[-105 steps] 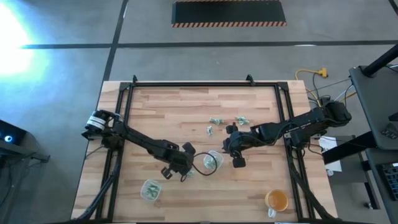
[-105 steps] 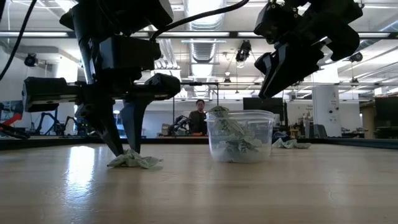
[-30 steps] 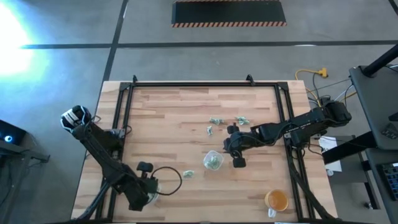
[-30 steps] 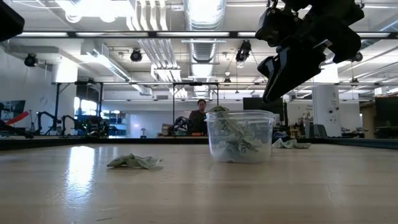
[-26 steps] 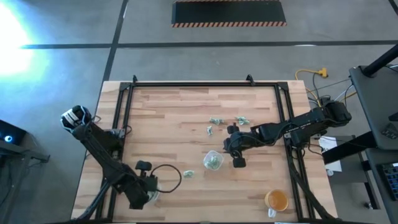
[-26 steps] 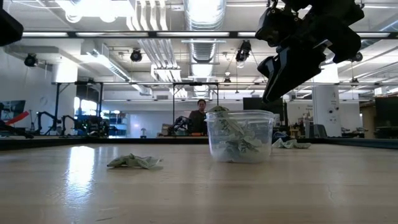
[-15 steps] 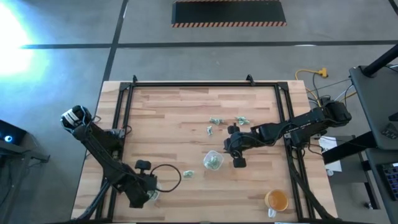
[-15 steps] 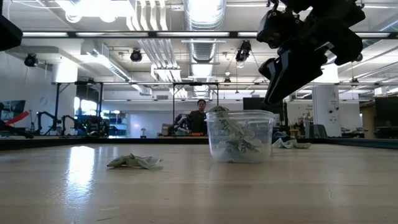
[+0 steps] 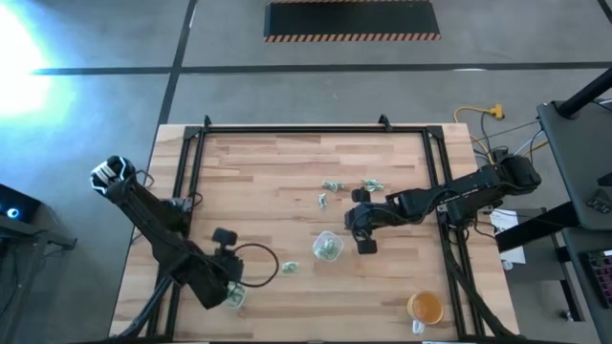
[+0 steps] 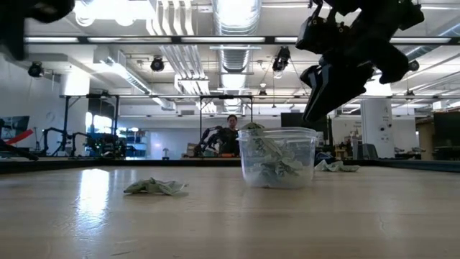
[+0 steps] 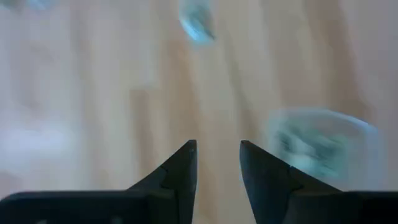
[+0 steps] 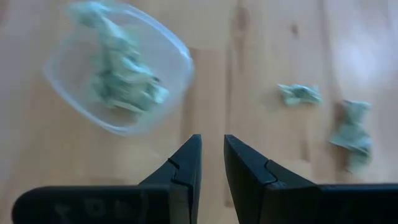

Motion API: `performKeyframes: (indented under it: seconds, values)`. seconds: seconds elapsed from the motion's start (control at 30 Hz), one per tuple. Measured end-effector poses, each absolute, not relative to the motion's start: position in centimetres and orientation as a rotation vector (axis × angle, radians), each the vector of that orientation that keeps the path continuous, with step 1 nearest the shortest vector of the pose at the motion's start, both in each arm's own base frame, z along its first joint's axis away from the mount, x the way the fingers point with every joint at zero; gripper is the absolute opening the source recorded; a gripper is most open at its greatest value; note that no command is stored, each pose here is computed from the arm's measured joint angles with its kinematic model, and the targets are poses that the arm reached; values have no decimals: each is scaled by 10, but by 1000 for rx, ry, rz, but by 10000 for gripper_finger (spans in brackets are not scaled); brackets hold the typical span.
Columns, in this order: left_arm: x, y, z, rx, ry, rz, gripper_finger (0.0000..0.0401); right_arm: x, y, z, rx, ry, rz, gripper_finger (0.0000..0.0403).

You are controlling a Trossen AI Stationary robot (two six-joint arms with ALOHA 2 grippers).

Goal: Pick and place items into bin
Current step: Put the light green packet into the top transparent bin

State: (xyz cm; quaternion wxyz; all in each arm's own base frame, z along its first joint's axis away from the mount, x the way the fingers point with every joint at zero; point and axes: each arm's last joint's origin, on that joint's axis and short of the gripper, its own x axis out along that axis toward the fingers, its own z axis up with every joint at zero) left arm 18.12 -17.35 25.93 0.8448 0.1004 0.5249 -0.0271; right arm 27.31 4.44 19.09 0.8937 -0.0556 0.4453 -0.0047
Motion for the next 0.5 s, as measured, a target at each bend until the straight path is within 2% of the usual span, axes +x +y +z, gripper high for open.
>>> performKeyframes:
  seconds: [0.13,0.3,0.5]
  values:
    - [186,-164,266,447,952,49,105,270,41,190,-166,947,-97,59]
    - [194,-154,271,696,774,270,105,267,37,190,-243,954,-233,57]
    - [200,-141,275,810,670,480,105,259,23,184,-302,976,-488,57]
